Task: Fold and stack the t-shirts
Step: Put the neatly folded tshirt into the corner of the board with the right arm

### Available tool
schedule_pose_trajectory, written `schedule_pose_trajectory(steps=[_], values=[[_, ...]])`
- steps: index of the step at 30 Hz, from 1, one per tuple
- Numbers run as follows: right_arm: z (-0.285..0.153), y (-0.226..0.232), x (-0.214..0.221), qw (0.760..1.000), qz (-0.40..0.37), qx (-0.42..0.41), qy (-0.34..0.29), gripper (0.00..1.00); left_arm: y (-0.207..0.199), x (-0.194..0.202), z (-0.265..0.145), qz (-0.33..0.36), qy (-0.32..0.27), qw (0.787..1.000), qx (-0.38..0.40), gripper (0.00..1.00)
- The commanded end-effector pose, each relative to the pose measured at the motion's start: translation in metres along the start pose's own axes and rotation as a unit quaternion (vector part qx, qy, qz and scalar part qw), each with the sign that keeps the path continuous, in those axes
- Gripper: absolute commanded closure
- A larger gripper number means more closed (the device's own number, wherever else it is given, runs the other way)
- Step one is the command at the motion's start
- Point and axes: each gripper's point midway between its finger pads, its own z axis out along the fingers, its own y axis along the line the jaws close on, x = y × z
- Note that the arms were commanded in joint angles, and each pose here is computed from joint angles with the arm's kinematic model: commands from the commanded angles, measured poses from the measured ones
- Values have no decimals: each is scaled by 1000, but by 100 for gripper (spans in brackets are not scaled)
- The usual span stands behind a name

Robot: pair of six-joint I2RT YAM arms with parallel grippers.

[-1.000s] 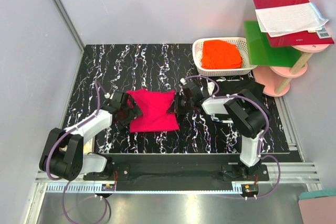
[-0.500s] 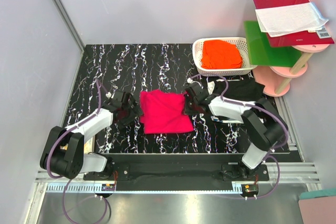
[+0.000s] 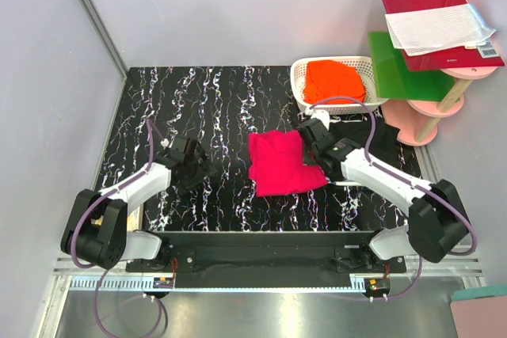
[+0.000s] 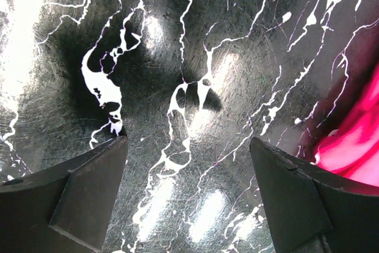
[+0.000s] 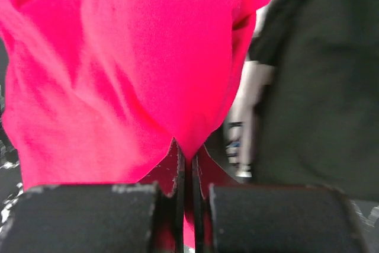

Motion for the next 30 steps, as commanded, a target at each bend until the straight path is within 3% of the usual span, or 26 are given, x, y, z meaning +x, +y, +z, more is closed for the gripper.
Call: schedule_pose_trajectory(steps=[1,16,24,30], values=[[-24,-36,-49,996,20,57,-73,100,-6,0,0,13,7,1000,3,8],[-64,-125,-131,970,82,163,-162,100,-7,6,5,22,16,1000,-6,8],[-70,-189,-120,946,135,250,-156,100,-8,14,12,29,26,999,-12,8],[-61,-210,-102,936,157,288,-128,100,-7,18,13,36,32,999,-15,7]])
